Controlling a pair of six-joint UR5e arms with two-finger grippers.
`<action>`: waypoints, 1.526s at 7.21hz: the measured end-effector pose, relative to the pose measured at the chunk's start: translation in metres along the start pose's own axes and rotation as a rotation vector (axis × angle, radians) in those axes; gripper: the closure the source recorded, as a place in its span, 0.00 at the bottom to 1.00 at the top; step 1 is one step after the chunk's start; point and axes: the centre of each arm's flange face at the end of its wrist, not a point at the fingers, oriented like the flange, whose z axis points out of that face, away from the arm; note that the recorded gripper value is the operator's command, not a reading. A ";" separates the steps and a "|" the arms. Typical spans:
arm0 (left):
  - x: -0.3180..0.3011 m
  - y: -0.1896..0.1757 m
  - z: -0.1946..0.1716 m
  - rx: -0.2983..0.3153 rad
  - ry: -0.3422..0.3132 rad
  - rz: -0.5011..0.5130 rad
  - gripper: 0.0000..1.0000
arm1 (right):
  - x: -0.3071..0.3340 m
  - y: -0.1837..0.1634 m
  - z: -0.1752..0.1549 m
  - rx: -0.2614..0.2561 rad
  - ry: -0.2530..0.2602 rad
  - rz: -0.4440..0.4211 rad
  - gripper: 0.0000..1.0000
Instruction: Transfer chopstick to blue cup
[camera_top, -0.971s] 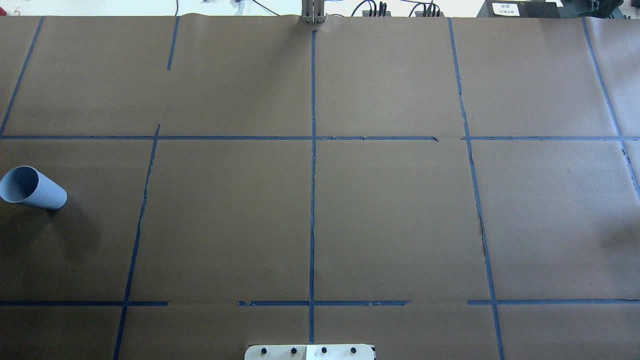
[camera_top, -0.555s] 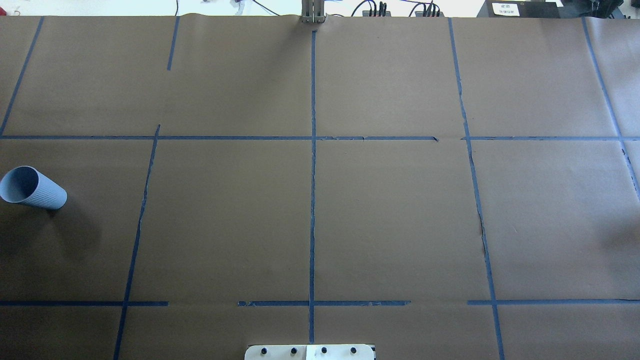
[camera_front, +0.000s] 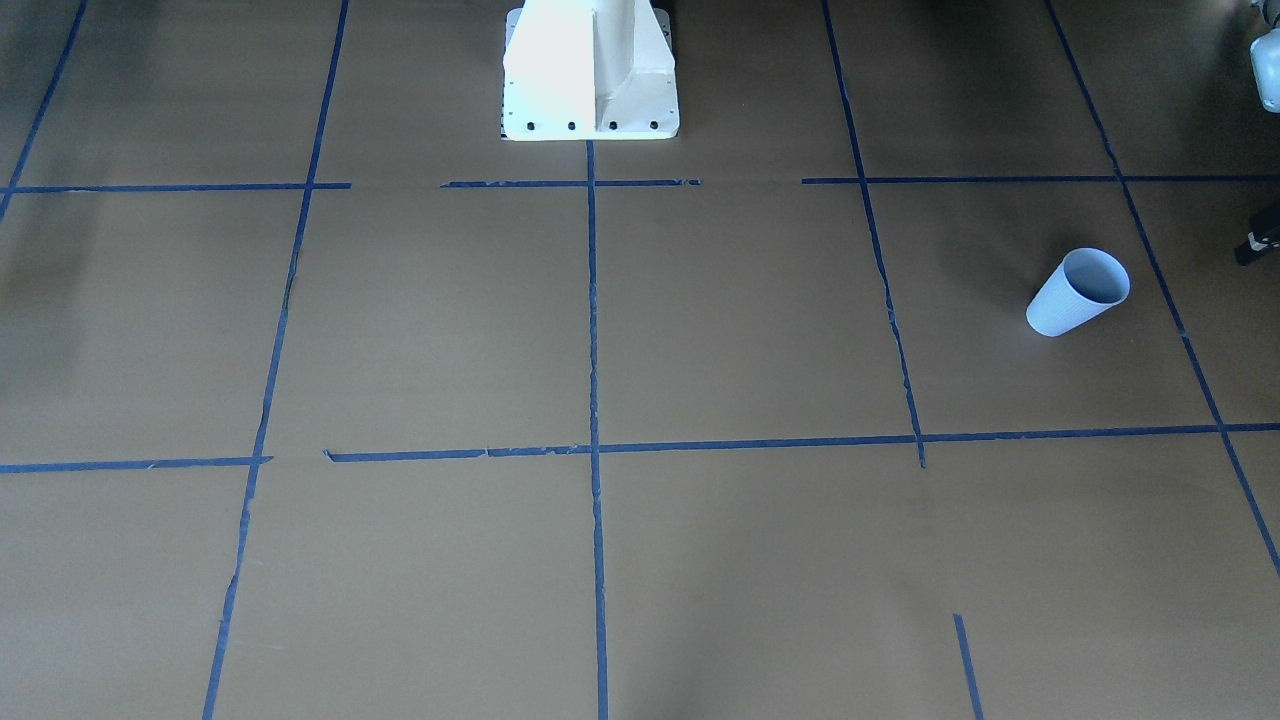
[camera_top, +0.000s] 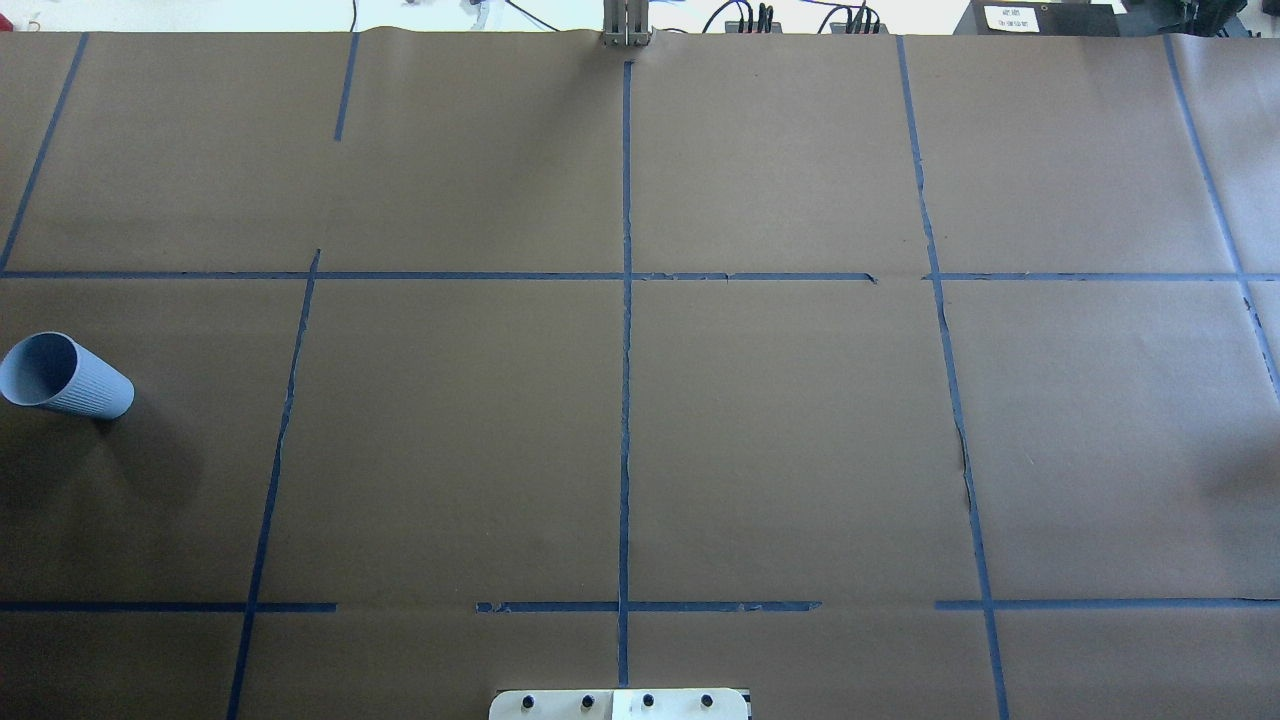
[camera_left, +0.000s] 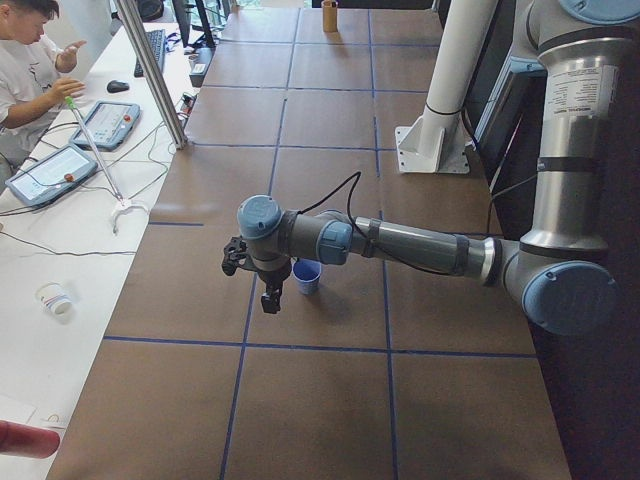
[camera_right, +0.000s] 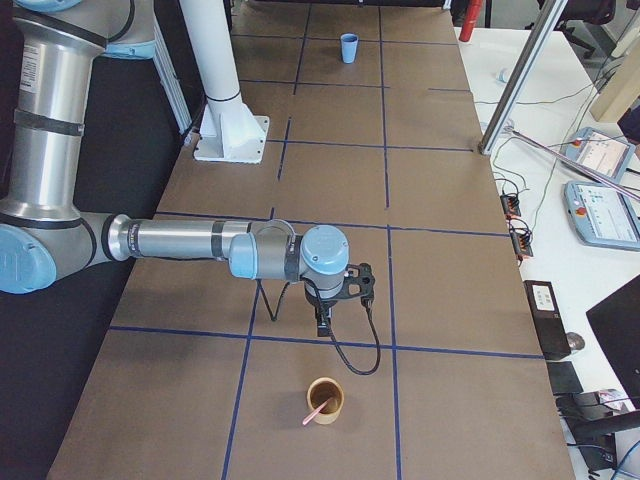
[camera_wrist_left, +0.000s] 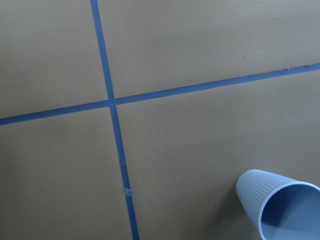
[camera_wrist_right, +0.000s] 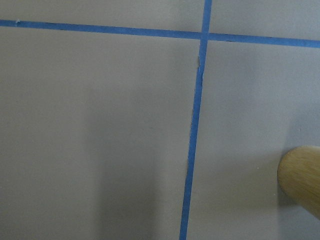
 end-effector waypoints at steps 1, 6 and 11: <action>0.017 -0.004 0.013 0.004 0.008 -0.006 0.00 | -0.001 -0.001 0.000 0.002 0.000 -0.005 0.00; 0.061 0.027 0.122 -0.043 0.037 0.004 0.61 | -0.005 -0.004 -0.002 0.034 -0.003 -0.041 0.00; 0.098 0.015 0.113 -0.026 0.073 -0.081 1.00 | -0.005 -0.004 -0.002 0.033 -0.003 -0.041 0.00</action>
